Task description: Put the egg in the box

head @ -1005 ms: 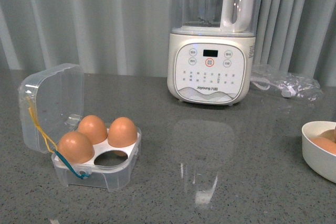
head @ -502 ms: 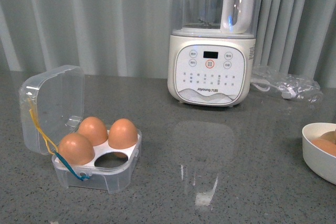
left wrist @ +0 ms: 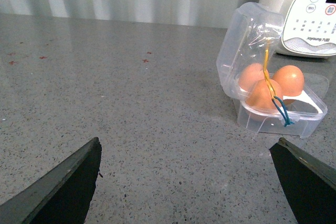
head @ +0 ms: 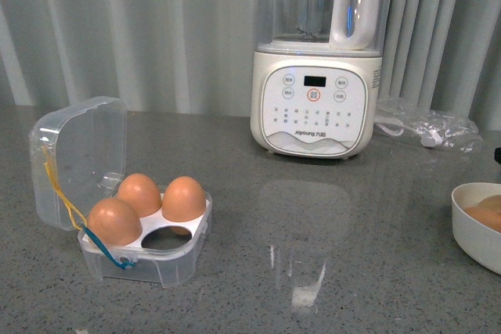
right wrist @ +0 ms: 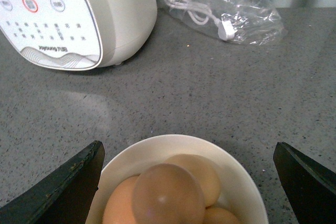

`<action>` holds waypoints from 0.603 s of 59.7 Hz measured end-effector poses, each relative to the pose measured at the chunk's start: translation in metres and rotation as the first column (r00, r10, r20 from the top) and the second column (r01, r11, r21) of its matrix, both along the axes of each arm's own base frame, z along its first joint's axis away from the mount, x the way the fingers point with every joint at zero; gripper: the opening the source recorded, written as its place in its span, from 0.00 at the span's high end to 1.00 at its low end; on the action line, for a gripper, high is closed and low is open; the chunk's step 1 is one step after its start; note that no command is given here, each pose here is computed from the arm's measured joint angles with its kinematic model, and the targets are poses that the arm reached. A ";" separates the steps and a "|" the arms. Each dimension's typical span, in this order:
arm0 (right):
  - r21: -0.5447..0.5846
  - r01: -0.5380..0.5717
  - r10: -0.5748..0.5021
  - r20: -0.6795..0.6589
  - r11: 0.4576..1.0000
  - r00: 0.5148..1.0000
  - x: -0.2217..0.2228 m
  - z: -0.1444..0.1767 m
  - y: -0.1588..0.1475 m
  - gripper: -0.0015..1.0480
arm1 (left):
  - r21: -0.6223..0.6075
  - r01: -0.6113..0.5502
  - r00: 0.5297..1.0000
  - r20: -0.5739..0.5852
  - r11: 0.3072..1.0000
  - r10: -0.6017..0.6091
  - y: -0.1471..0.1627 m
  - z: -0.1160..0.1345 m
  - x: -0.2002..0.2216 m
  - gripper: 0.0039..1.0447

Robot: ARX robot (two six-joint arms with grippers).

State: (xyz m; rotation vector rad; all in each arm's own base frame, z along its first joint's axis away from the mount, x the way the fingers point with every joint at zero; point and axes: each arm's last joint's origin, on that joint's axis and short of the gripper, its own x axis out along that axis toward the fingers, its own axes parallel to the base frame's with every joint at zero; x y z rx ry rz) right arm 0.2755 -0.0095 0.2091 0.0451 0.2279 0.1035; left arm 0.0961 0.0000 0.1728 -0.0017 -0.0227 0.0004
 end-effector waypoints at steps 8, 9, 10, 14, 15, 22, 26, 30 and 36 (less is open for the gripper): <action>-0.025 -0.017 0.016 -0.009 1.000 1.000 0.001 -0.003 0.003 0.07 | 0.000 0.000 1.000 0.000 1.000 0.000 0.000 0.000 0.000 0.06; -0.027 -0.018 0.017 -0.012 0.999 1.000 0.002 -0.004 0.004 0.07 | 0.000 0.000 1.000 0.000 1.000 0.000 0.000 0.000 0.000 0.06; -0.028 -0.019 0.018 -0.013 0.999 1.000 0.002 -0.004 0.004 0.07 | 0.000 0.000 1.000 0.000 1.000 0.000 0.000 0.000 0.000 0.06; -0.036 -0.021 0.020 -0.019 0.999 1.000 0.003 -0.006 0.004 0.07 | 0.000 0.000 1.000 0.000 1.000 0.000 0.000 0.000 0.000 0.06; -0.036 -0.021 0.021 -0.022 0.999 1.000 0.003 -0.007 0.004 0.07 | 0.000 0.000 1.000 0.000 1.000 0.000 0.000 0.000 0.000 0.06; -0.041 -0.026 0.024 -0.029 0.999 0.999 0.004 -0.009 0.004 0.07 | 0.000 0.000 1.000 0.000 1.000 0.000 0.000 0.000 0.000 0.06; -0.038 -0.033 0.031 -0.033 0.999 0.999 0.004 -0.011 0.004 0.07 | 0.000 0.000 1.000 0.000 1.000 0.000 0.000 0.000 0.000 0.06; -0.038 -0.033 0.032 -0.041 0.999 0.999 0.005 -0.013 0.003 0.07 | 0.000 0.000 1.000 0.000 1.000 0.000 0.000 0.000 0.000 0.06; -0.038 -0.032 0.031 -0.046 0.999 0.998 0.007 -0.015 0.003 0.07 | 0.000 0.000 1.000 0.000 1.000 0.000 0.000 0.000 0.000 0.06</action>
